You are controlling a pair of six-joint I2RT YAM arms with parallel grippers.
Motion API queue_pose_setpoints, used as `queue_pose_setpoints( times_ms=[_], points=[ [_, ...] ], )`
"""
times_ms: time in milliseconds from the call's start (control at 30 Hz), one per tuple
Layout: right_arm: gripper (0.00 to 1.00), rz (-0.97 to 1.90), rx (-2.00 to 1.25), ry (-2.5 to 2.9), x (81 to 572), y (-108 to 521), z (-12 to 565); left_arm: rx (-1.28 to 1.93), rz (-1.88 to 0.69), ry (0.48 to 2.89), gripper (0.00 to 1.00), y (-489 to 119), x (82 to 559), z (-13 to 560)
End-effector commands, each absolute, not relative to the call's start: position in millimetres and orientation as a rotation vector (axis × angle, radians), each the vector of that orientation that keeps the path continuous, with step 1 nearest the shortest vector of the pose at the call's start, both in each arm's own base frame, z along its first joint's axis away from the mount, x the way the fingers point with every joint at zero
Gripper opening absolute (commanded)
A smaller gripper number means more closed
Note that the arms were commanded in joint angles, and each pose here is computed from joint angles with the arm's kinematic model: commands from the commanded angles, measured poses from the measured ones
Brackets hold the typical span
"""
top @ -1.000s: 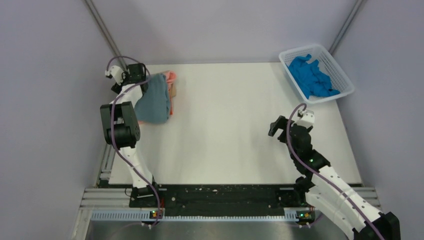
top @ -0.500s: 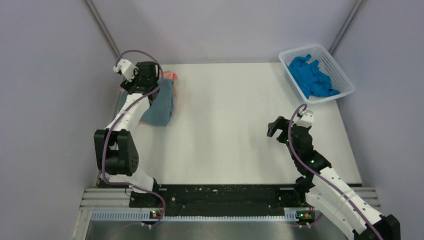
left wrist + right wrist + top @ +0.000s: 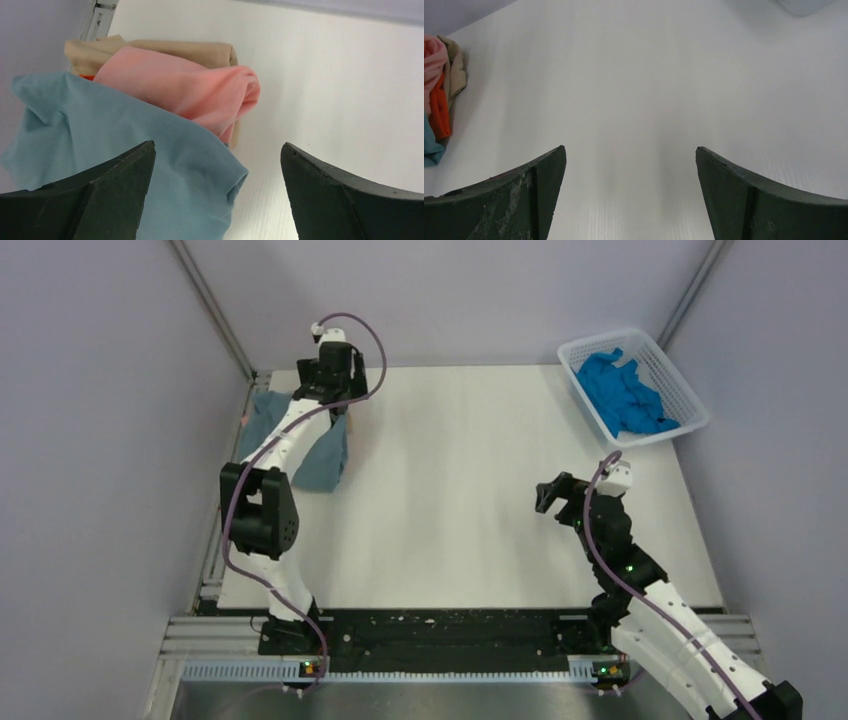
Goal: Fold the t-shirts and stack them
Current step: Put the neatly folded tshirt into the corner of the board with the left arm
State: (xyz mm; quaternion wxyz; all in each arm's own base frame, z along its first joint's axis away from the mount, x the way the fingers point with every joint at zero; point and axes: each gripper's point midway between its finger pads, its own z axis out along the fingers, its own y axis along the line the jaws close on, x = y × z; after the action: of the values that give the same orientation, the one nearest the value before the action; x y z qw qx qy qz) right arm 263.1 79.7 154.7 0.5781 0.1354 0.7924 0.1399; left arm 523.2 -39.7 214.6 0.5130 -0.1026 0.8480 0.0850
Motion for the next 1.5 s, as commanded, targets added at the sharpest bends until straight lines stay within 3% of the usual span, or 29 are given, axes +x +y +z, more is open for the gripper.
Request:
queue_pose_setpoints(
  times_ms=[0,200,467,567,700,767,1167,1467],
  points=[
    [0.99,0.349,0.322,1.800,267.2,81.2,170.8,-0.159,0.353,2.133,0.99,-36.1,520.8,198.8],
    [0.99,0.331,0.325,1.800,267.9,78.6,169.2,-0.208,0.513,2.172,0.98,-24.2,528.2,183.9],
    [0.99,0.308,0.330,1.802,267.8,75.2,167.4,-0.261,0.719,2.170,0.78,-4.7,525.9,175.2],
    [0.99,0.311,0.331,1.799,267.7,75.3,168.4,-0.258,0.731,2.178,0.62,-3.0,524.3,173.9],
    [0.99,0.303,0.334,1.800,267.9,74.0,167.5,-0.255,0.709,2.181,0.18,-5.2,524.4,178.8],
    [0.99,0.301,0.336,1.799,267.7,73.4,167.8,-0.279,0.710,2.156,0.01,-3.0,522.4,191.1],
    [0.99,0.288,0.343,1.794,266.8,70.4,168.9,-0.369,0.680,1.919,0.00,22.4,519.0,287.9],
    [0.99,0.271,0.353,1.789,267.6,67.4,169.9,-0.235,0.651,1.921,0.00,15.0,566.3,273.9]
  ],
)
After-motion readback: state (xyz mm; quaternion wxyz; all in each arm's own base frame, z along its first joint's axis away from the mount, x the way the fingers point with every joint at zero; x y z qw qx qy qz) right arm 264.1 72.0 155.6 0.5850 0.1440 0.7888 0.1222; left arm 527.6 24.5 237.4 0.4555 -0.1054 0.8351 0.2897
